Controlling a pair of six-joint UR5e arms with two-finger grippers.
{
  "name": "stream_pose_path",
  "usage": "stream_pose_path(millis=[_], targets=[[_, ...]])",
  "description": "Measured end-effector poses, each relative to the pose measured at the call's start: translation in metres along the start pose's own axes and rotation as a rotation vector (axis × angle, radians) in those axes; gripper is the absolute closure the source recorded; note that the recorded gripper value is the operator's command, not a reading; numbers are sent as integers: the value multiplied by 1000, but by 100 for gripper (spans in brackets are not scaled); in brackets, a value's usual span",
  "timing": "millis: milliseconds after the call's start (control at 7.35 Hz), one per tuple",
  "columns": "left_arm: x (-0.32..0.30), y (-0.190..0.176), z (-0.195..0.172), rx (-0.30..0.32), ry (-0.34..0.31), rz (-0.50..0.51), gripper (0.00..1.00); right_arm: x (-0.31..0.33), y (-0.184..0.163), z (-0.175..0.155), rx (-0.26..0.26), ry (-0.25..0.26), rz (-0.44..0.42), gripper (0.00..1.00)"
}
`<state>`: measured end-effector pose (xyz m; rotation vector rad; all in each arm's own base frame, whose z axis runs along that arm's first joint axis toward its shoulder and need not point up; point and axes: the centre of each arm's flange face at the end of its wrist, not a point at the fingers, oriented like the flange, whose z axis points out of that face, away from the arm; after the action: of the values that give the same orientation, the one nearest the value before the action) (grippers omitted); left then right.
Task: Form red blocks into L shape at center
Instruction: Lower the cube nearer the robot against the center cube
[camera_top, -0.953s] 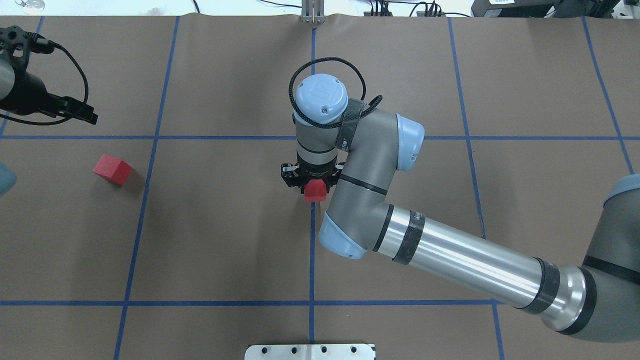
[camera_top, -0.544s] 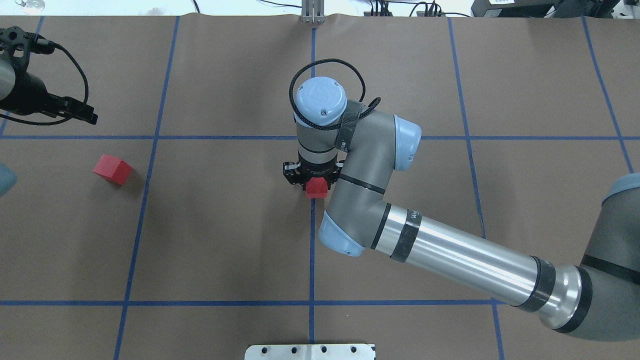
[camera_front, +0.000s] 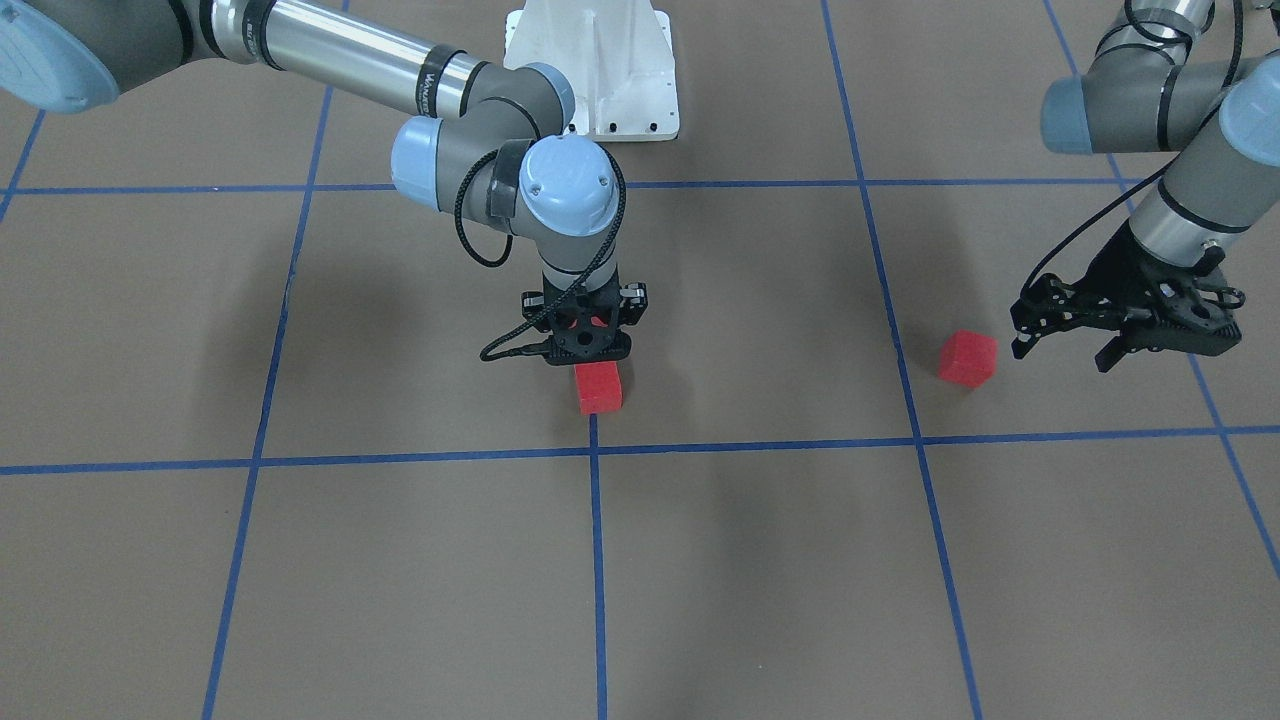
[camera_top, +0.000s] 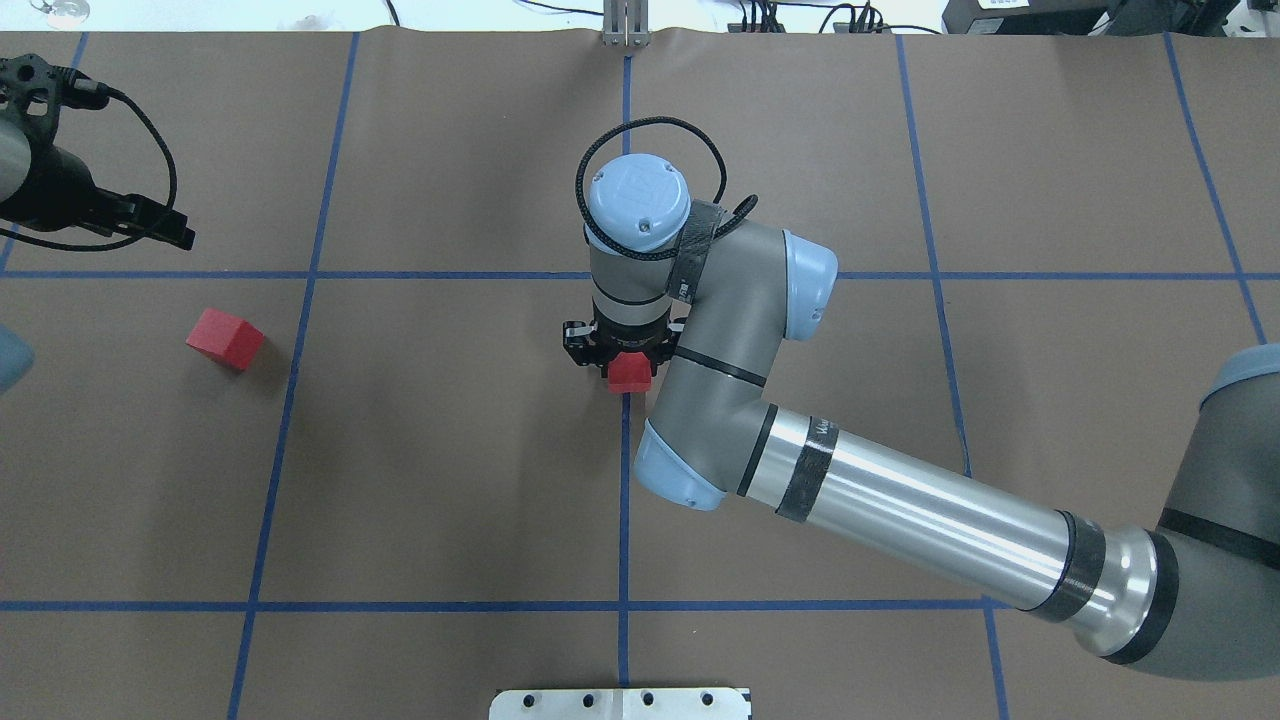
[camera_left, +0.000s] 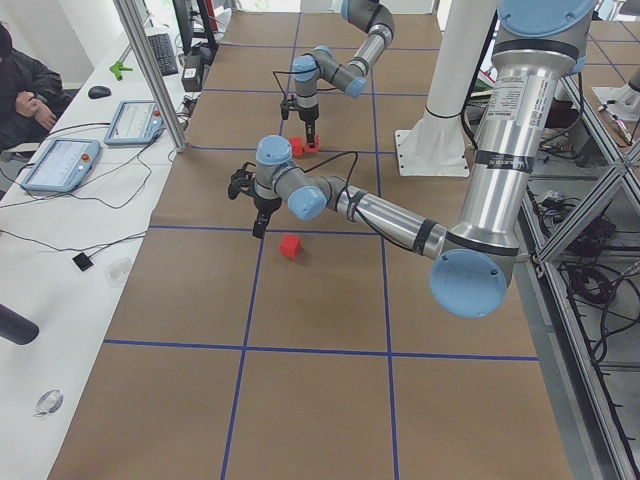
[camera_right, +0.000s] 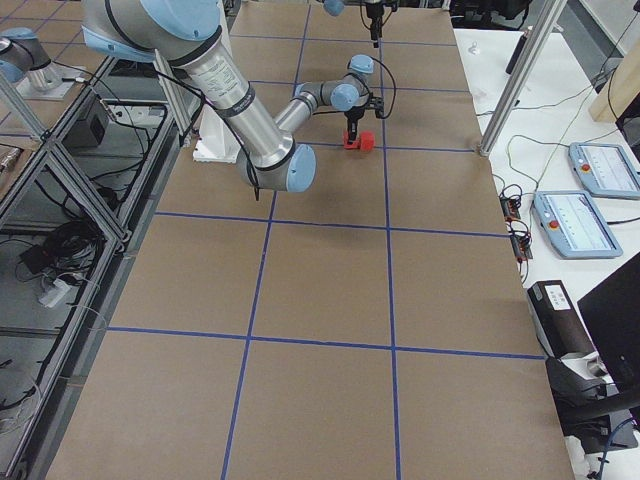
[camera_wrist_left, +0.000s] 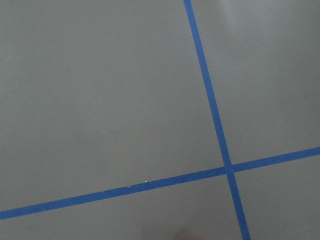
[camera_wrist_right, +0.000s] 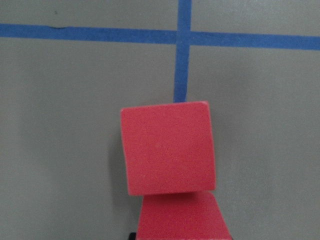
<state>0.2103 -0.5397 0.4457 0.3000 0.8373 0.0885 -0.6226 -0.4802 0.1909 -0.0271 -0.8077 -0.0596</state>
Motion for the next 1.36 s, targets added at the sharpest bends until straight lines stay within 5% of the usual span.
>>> stream_pose_path(millis=[1361], targets=[[-3,0,4,-7,-4,-3,0,-3,-6,0,33,6,0,100]])
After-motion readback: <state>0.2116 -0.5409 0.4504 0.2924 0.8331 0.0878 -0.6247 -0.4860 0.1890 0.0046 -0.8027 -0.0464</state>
